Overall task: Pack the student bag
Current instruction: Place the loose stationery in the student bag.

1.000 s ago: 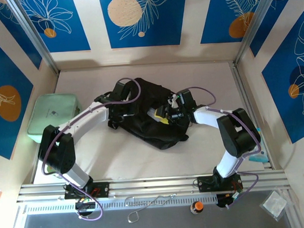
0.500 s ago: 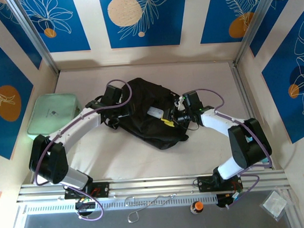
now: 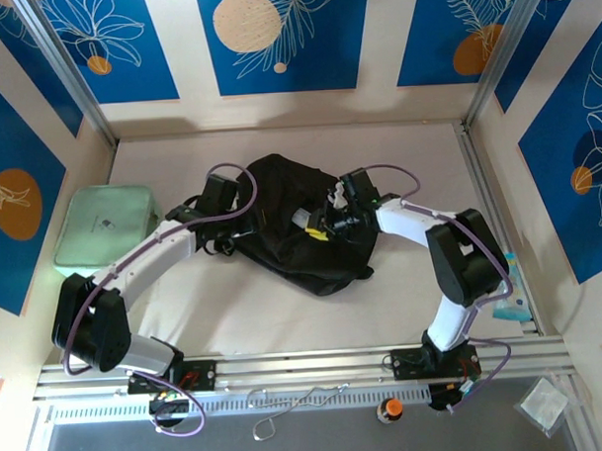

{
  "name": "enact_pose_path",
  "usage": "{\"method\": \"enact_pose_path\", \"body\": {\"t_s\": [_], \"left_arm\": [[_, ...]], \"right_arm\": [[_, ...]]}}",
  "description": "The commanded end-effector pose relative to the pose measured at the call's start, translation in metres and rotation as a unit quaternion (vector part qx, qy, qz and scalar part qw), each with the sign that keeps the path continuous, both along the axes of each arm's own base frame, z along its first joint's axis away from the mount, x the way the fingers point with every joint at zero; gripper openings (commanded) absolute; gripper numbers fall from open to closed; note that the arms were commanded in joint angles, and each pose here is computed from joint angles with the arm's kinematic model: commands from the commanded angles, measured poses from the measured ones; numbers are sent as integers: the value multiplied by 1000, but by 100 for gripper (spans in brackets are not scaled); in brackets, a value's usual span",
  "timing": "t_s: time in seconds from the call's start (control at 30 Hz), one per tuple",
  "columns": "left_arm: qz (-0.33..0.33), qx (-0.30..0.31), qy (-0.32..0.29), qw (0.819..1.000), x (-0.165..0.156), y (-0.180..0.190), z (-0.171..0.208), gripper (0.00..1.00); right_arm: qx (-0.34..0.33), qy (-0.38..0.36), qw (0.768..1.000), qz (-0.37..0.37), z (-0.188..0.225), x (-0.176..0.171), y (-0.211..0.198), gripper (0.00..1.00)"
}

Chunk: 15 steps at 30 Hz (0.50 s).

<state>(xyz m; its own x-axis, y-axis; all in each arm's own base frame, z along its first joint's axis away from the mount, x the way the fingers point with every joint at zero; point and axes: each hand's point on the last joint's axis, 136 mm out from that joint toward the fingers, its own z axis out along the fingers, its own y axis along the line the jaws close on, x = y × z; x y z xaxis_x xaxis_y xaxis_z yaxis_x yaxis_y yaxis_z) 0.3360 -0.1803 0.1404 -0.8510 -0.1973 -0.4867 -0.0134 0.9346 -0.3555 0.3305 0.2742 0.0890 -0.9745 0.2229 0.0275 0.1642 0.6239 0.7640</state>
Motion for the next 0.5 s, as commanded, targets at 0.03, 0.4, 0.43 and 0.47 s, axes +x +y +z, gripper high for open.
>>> {"method": "enact_pose_path", "body": {"t_s": [0.03,0.4,0.43,0.47], "left_arm": [[9,-24,0,1000,-3,2,2,69],[11,-69,14,997,-7,-8,-8,69],[12,-73,16,997,-8,-9,-9,69],[13,-77,18,997,-8,-9,-11,68]], "right_arm": [[-21,12,1000,1,0,-4,-1,24],[-17,-68,997,-10,38,-15,-19,39],[-23,-67,997,-11,38,-12,-17,39],[-29,-65,997,-13,38,-9,-15,39]]}}
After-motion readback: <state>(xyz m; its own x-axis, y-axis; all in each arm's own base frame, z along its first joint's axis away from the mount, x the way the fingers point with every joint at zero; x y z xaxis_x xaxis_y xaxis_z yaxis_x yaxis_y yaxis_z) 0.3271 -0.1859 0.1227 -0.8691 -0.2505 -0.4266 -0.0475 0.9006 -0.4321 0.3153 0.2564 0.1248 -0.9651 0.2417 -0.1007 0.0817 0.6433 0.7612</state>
